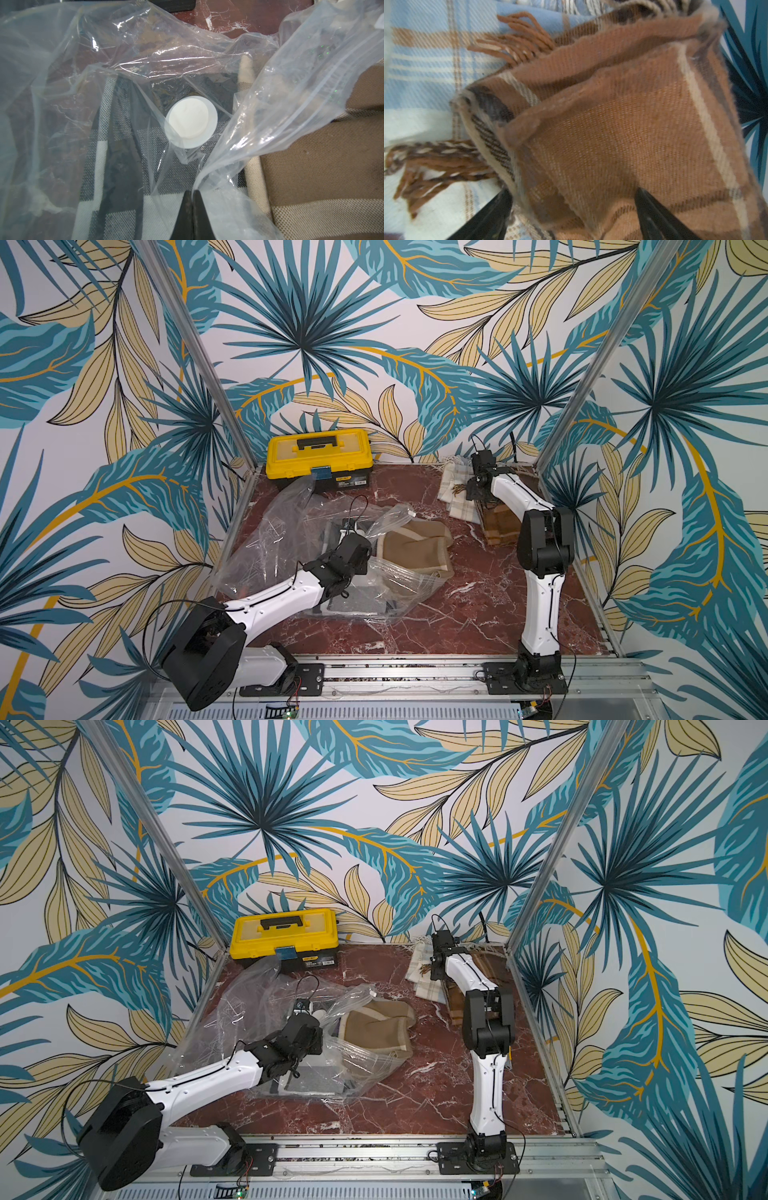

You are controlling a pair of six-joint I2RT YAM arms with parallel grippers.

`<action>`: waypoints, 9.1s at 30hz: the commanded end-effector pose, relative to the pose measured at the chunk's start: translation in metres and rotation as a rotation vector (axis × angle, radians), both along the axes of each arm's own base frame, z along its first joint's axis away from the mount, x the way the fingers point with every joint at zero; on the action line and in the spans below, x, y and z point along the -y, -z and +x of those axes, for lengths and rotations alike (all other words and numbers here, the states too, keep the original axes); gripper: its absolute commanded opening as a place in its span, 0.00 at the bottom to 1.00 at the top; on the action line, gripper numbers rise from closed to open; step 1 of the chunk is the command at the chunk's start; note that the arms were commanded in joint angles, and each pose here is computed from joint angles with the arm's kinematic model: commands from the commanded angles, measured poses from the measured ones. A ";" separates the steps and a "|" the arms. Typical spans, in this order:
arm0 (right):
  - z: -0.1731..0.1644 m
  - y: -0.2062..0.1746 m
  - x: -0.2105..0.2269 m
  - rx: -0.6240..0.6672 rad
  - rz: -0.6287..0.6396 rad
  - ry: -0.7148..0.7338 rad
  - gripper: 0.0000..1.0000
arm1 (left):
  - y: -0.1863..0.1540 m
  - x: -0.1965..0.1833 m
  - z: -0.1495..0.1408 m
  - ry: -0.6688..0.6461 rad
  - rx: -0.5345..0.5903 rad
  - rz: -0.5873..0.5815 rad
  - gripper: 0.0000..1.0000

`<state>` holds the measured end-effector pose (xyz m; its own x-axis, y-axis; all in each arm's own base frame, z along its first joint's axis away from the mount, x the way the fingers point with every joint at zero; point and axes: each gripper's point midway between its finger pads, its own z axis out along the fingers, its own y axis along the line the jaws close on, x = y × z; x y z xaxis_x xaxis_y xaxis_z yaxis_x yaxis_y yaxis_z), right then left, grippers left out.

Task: Take the blanket out of the vacuum bag
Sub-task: Place the blanket at the corner of the board.

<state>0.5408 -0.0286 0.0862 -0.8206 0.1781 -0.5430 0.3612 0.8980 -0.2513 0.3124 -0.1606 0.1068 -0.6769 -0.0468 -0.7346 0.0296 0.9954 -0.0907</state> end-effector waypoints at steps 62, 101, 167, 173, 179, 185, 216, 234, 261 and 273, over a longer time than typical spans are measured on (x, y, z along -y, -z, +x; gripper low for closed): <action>-0.018 -0.030 -0.026 -0.028 0.286 -0.077 0.10 | 0.020 0.003 -0.001 0.004 -0.044 -0.003 0.00; 0.008 0.024 -0.037 -0.095 0.361 -0.135 0.40 | 0.020 0.002 0.000 -0.003 -0.049 0.011 0.00; 0.041 -0.128 -0.031 0.446 0.441 -0.138 1.00 | 0.030 0.008 -0.001 0.019 -0.057 -0.012 0.00; -0.013 -0.106 0.008 0.382 0.366 -0.023 0.98 | 0.036 0.014 -0.001 0.039 -0.065 -0.032 0.00; -0.022 -0.054 0.033 0.343 0.596 0.096 0.84 | 0.035 0.015 -0.002 0.042 -0.063 -0.039 0.00; -0.016 -0.033 0.025 0.318 0.650 0.057 0.84 | 0.036 0.014 -0.001 0.039 -0.067 -0.032 0.00; -0.023 0.013 0.056 0.207 0.551 0.116 0.85 | 0.037 0.026 0.000 0.060 -0.083 -0.017 0.00; 0.001 0.005 0.030 0.269 0.727 0.024 0.64 | 0.036 0.027 0.000 0.062 -0.078 -0.011 0.00; 0.010 -0.088 0.059 0.324 0.733 0.014 0.00 | 0.046 0.030 -0.005 0.064 -0.092 -0.014 0.00; -0.001 -0.034 0.053 0.236 0.806 0.030 0.49 | 0.044 0.038 -0.004 0.083 -0.094 0.001 0.00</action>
<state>0.5433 -0.0860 0.1392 -0.6636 0.6164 -0.4239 0.3526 0.7575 0.5495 0.3082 -0.1931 0.0595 -0.7417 0.0043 -0.6707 0.0910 0.9914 -0.0943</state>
